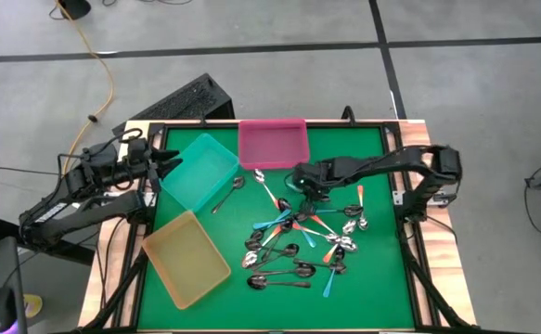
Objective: Sort silverware by color (type)
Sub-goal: Put the blue spoon into the orange bin
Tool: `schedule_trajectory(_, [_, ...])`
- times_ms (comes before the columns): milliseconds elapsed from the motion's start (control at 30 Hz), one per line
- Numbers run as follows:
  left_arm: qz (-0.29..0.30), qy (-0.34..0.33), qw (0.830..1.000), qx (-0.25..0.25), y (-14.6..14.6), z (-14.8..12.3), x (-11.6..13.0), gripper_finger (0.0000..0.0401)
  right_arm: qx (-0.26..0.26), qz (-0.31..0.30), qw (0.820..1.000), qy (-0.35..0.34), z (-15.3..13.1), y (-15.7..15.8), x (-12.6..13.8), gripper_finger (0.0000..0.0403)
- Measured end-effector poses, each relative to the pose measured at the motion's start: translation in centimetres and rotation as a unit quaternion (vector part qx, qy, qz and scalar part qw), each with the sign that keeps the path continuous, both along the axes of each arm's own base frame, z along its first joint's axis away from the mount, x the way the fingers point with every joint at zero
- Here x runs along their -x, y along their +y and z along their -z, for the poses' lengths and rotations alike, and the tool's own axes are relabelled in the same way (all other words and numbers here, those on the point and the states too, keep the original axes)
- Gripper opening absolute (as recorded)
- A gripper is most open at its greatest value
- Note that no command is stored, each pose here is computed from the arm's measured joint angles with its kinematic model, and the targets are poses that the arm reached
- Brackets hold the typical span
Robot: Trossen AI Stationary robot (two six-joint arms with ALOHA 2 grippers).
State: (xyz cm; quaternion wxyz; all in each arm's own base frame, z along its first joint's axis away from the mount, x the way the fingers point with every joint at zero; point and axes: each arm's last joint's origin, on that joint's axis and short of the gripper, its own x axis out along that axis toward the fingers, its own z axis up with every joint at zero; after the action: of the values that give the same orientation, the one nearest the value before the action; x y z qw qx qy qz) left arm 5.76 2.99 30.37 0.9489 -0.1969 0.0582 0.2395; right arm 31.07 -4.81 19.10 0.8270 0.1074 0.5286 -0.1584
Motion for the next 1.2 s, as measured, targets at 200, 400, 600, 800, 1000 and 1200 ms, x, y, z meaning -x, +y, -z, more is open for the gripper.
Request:
schedule_trajectory(200, [-0.002, 0.0, 1.0, -0.004, 0.0, 0.0, 0.0, 0.0158, 0.026, -0.005, 0.975, -0.222, -4.9, 1.0, -1.9, 0.0005])
schedule_trajectory(400, [-0.028, -0.01, 0.999, -0.019, 0.2, -0.3, 0.0, 0.0158, 0.053, -0.049, 0.901, -0.428, -7.8, 3.0, -4.8, 0.0005])
schedule_trajectory(600, [-0.047, -0.03, 0.998, -0.036, 0.3, -0.8, 0.0, 0.0158, 0.067, -0.107, 0.843, -0.523, -7.1, 5.6, -9.4, 0.0005])
schedule_trajectory(800, [-0.054, -0.056, 0.996, -0.05, 0.4, -1.4, 0.0, 0.0158, 0.034, -0.188, 0.811, -0.554, -6.9, 7.9, -15.8, 0.0005])
schedule_trajectory(1000, [-0.054, -0.074, 0.994, -0.058, 0.4, -1.8, 0.0, 0.0158, -0.018, -0.268, 0.791, -0.55, -6.0, 10.8, -21.2, 0.0005])
schedule_trajectory(1200, [-0.073, -0.084, 0.992, -0.065, 0.5, -2.0, 0.0, 0.0158, -0.063, -0.341, 0.773, -0.532, -3.9, 13.7, -25.0, 0.0005])
